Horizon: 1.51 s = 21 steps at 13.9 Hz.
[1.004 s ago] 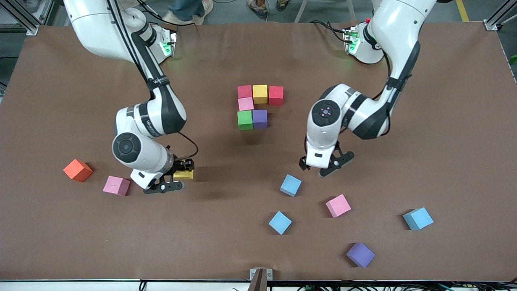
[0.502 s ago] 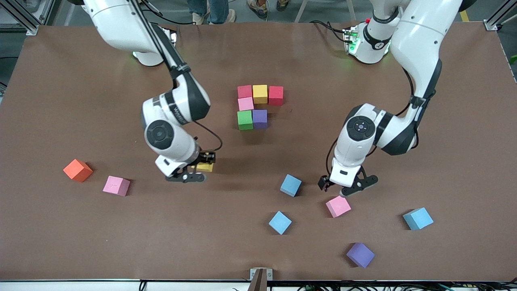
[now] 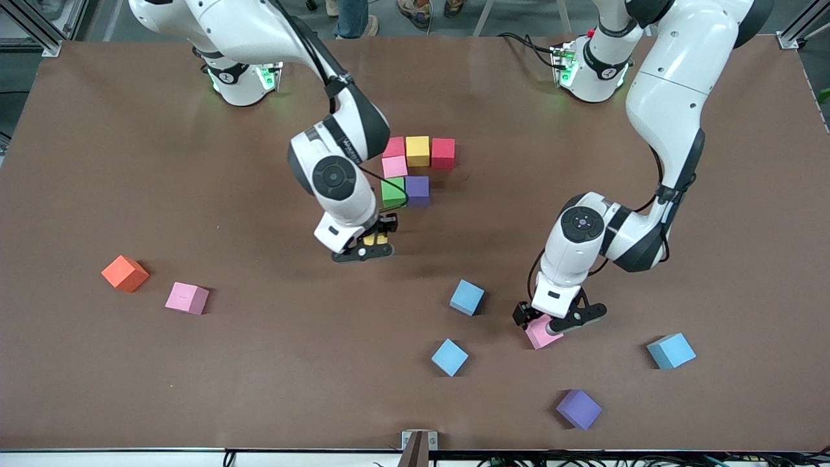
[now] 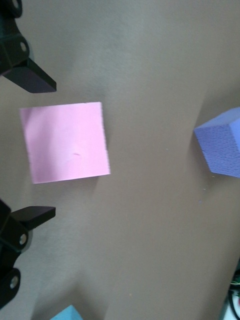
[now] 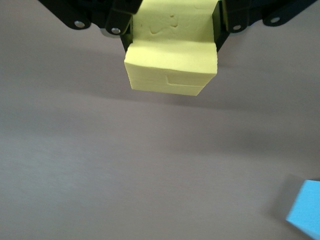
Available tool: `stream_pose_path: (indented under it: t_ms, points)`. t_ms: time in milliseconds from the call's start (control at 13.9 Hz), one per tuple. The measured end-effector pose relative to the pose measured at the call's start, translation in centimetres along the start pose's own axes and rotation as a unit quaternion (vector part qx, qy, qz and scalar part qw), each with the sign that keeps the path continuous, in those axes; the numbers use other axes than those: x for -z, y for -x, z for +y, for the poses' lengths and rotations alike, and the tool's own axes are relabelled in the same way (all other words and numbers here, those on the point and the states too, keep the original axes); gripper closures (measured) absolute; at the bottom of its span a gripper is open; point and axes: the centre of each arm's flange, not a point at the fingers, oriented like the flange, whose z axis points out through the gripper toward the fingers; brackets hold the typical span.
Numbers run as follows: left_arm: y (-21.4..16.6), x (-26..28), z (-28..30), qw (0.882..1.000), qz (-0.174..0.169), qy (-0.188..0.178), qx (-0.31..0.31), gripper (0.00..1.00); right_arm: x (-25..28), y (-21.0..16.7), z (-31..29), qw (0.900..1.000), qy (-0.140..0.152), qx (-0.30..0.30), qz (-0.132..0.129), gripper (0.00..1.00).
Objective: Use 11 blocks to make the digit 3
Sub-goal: 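Reach the left gripper to the pink cube while the right gripper lifts yellow, then grasp the pink cube with the left gripper while the right gripper carries yellow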
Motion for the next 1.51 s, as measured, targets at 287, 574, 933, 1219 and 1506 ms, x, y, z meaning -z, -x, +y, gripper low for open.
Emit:
stream_pose_path:
  t_ms: [287,574,933,1219,1506]
  points:
    - [-0.5,-2.0,-0.9,1.0,0.006,0.003,0.004,0.0,-3.1,0.9,-0.8,1.0,-0.002,0.01,0.019,0.7]
    - [-0.4,-2.9,-1.0,1.0,0.008,0.009,0.005,0.05,-5.3,2.6,-1.1,1.0,0.007,0.017,0.005,0.7]
    - [-1.1,-2.4,-0.7,1.0,0.014,0.013,0.021,0.41,-6.6,4.4,-2.4,0.999,0.005,0.031,-0.01,0.7]
    - [-1.7,-1.4,-0.6,0.995,-0.013,-0.035,0.089,0.46,-6.8,4.9,-2.9,0.999,-0.001,0.031,-0.015,0.7]
    - [1.0,3.1,2.1,0.971,-0.058,-0.127,0.194,0.46,-7.2,5.2,-3.1,0.999,-0.005,0.032,-0.009,0.7]
